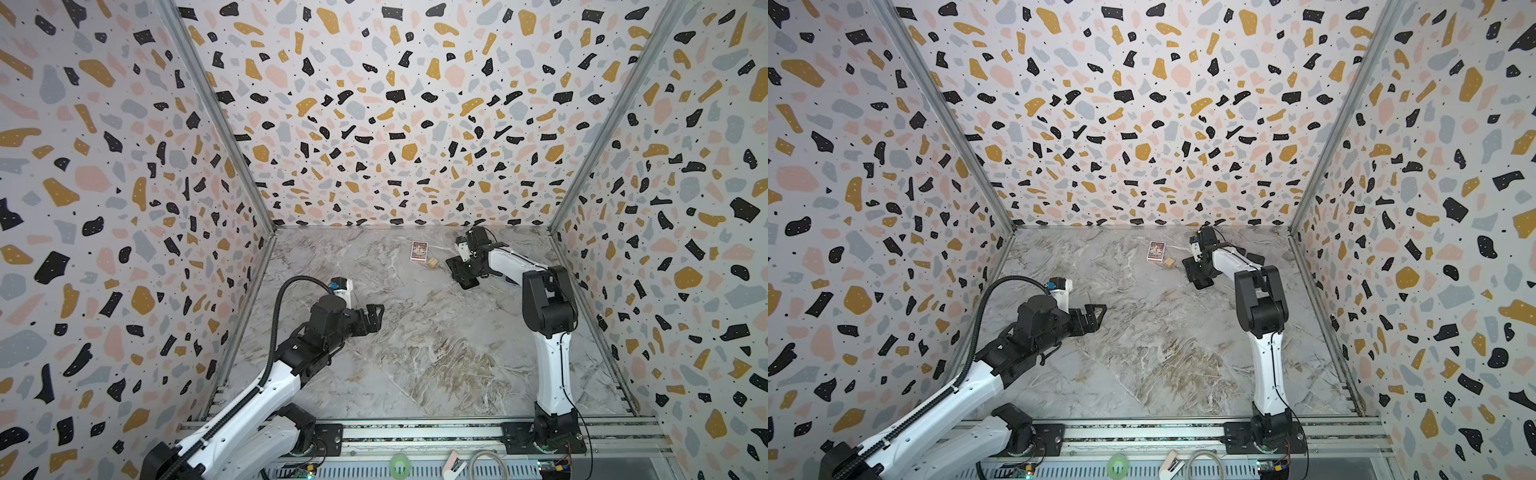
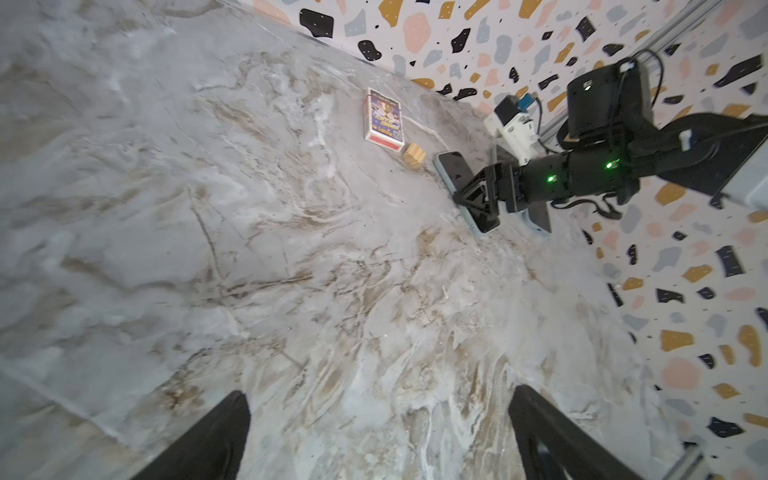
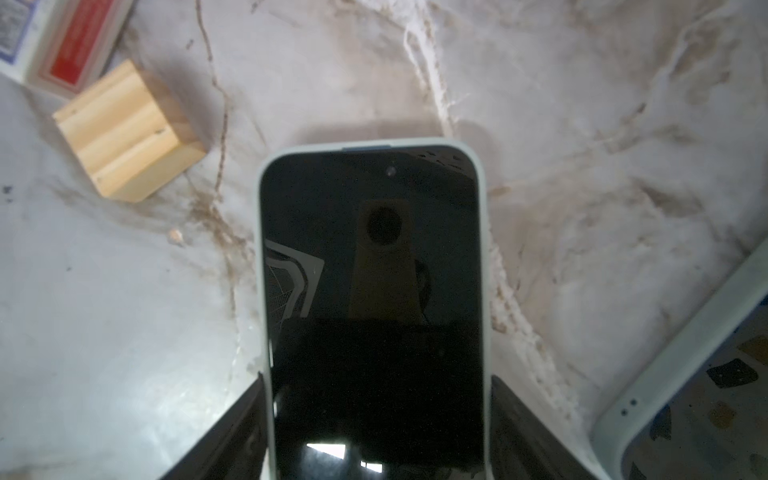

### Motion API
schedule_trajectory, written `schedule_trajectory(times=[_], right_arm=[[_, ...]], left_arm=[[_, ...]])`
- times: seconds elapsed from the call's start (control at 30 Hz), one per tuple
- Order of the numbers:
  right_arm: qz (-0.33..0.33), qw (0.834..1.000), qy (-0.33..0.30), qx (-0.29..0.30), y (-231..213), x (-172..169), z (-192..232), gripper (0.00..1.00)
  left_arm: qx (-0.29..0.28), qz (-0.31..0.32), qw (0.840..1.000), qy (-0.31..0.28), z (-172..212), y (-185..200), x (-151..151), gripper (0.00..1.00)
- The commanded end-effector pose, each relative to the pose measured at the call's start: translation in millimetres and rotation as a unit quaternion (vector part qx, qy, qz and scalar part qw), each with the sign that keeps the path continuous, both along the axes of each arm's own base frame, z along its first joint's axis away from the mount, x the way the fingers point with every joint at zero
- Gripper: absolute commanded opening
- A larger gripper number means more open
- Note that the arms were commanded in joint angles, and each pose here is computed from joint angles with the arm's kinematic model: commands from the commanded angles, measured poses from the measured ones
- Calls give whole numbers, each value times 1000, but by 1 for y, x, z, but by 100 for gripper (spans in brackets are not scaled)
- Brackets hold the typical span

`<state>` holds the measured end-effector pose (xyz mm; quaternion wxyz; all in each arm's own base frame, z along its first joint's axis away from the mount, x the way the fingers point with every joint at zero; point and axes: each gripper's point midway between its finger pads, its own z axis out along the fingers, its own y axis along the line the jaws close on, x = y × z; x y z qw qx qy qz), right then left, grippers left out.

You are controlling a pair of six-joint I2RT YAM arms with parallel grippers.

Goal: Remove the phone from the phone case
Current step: 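Lower the right gripper and grip the phone's near end, then lift the cased phone with the right gripper while the left gripper approaches it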

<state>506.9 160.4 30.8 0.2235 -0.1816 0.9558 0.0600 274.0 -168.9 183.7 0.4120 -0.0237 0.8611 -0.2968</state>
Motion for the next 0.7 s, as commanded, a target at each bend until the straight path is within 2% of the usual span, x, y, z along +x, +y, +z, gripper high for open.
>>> schedule_trajectory(times=[0.0,0.17,0.5,0.67], right_arm=[[0,999,-33,19,6,-5,39,38],[3,999,-40,26,10,-19,49,34],[19,998,-49,44,26,-41,64,33],[32,997,-58,50,39,-51,75,33]], left_arm=[[-116,-15,992,-38,38,-23,7,100],[-208,-20,976,-54,56,-33,8,100],[-283,-34,958,-36,50,-51,15,100],[-340,-51,939,-28,53,-62,17,100]])
